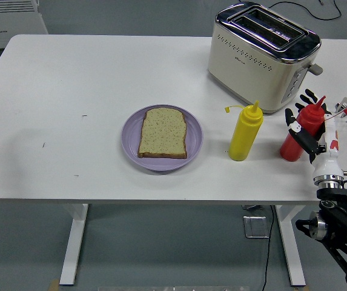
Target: Pick up the cup,pour liquid into bread,place the cup on the desk
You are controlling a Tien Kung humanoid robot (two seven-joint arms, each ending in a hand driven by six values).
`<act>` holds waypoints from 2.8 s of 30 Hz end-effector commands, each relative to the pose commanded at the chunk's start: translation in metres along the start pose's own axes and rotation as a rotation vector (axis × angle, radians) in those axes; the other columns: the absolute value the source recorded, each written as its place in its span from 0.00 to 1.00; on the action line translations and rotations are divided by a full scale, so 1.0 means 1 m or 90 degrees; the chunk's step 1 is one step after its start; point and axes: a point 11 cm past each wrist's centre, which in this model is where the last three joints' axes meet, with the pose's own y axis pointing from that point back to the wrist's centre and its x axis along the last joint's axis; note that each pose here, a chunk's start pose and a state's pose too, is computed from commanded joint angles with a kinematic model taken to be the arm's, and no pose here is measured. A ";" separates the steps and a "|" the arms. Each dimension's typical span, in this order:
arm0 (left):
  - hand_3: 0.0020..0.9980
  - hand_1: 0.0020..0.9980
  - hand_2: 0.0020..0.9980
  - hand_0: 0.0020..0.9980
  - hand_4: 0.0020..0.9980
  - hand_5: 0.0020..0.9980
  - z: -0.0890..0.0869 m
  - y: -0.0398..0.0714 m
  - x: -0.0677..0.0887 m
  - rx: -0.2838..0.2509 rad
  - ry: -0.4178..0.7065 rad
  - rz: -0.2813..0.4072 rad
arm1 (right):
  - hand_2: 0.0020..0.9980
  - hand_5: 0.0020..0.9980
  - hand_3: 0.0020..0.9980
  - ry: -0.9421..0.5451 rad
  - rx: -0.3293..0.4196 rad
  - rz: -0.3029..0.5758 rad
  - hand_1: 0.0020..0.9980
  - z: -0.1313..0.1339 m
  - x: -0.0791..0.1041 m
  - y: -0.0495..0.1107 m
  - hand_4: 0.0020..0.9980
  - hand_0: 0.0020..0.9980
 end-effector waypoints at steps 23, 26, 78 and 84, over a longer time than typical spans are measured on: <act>0.66 0.73 0.73 0.78 0.52 0.94 0.000 -0.001 -0.002 -0.001 0.002 -0.004 | 0.99 0.28 1.00 0.031 -0.016 -0.070 0.89 -0.013 0.037 0.023 0.83 0.97; 0.66 0.73 0.73 0.78 0.52 0.94 0.001 -0.001 -0.003 -0.001 0.002 -0.004 | 0.99 0.28 1.00 0.034 -0.020 -0.066 0.89 -0.014 0.047 0.030 0.83 0.97; 0.66 0.73 0.73 0.78 0.52 0.94 -0.001 -0.001 -0.002 0.002 -0.001 -0.003 | 0.70 0.51 0.71 -0.592 -0.149 0.151 0.66 -0.010 0.137 0.004 0.60 0.73; 0.66 0.73 0.73 0.78 0.52 0.94 -0.001 -0.001 -0.003 0.002 0.001 -0.005 | 0.69 0.52 0.71 -0.594 -0.151 0.147 0.66 -0.010 0.135 0.003 0.60 0.73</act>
